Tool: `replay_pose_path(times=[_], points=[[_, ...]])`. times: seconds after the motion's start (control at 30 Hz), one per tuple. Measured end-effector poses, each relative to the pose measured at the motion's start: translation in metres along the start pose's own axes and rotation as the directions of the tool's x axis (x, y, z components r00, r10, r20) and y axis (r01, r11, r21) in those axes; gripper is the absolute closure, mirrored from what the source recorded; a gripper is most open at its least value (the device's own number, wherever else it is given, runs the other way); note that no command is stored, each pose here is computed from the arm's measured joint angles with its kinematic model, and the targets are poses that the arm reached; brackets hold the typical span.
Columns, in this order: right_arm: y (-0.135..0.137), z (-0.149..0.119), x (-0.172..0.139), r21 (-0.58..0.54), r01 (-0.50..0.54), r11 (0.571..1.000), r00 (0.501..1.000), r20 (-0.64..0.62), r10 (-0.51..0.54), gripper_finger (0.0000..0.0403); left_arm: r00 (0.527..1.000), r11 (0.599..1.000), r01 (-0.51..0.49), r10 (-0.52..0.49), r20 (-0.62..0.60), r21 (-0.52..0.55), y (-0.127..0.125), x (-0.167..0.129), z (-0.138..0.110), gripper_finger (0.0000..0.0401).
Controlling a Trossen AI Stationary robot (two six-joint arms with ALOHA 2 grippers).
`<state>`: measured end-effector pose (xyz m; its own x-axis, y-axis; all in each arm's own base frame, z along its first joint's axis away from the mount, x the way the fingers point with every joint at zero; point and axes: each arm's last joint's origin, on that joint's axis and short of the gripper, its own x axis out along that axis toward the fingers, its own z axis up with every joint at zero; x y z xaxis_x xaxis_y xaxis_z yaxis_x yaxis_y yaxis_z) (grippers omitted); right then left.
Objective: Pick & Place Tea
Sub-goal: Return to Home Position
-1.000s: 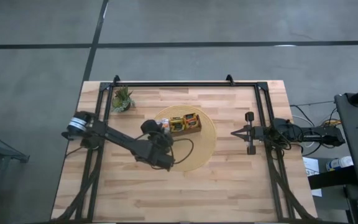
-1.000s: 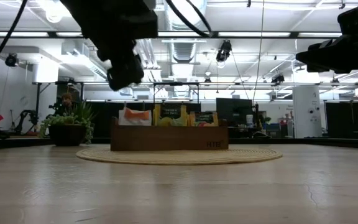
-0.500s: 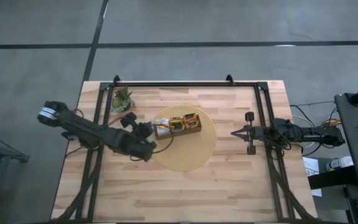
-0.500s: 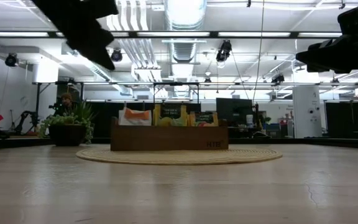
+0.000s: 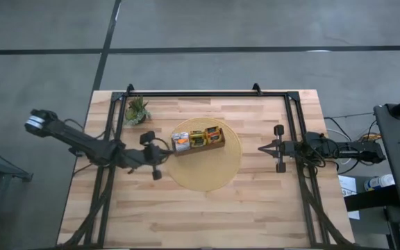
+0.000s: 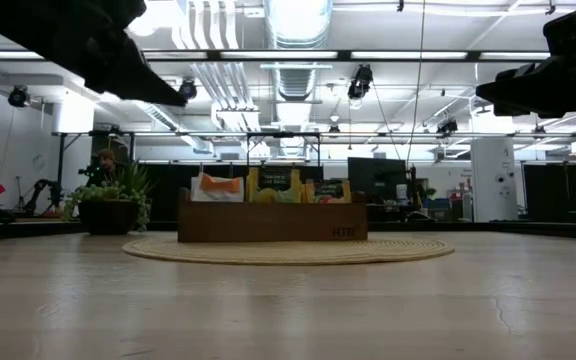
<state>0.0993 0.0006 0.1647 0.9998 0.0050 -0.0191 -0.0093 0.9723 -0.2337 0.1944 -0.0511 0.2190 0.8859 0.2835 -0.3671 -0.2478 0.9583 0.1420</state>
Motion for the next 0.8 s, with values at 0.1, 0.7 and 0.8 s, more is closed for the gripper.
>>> replay_pose_path(times=[0.1, 0.7, 0.8], points=[[0.000, 0.000, 0.000, 0.000, 0.000, 1.000, 1.000, 0.000, 0.000, 0.0394, 0.999, 0.999, 0.003, -0.005, 0.049, 0.050, 0.005, -0.008, 0.003, 0.0401], [0.000, 0.000, 0.000, 0.000, 0.000, 1.000, 1.000, 0.000, 0.000, 0.0394, 0.926, 0.944, 0.321, -0.330, 0.183, 0.078, 0.012, -0.016, -0.001, 0.0401], [0.000, 0.000, 0.000, 0.000, 0.000, 1.000, 1.000, 0.000, 0.000, 0.0394, 0.924, 0.948, 0.315, -0.316, 0.213, 0.043, 0.021, -0.011, -0.003, 0.0401]])
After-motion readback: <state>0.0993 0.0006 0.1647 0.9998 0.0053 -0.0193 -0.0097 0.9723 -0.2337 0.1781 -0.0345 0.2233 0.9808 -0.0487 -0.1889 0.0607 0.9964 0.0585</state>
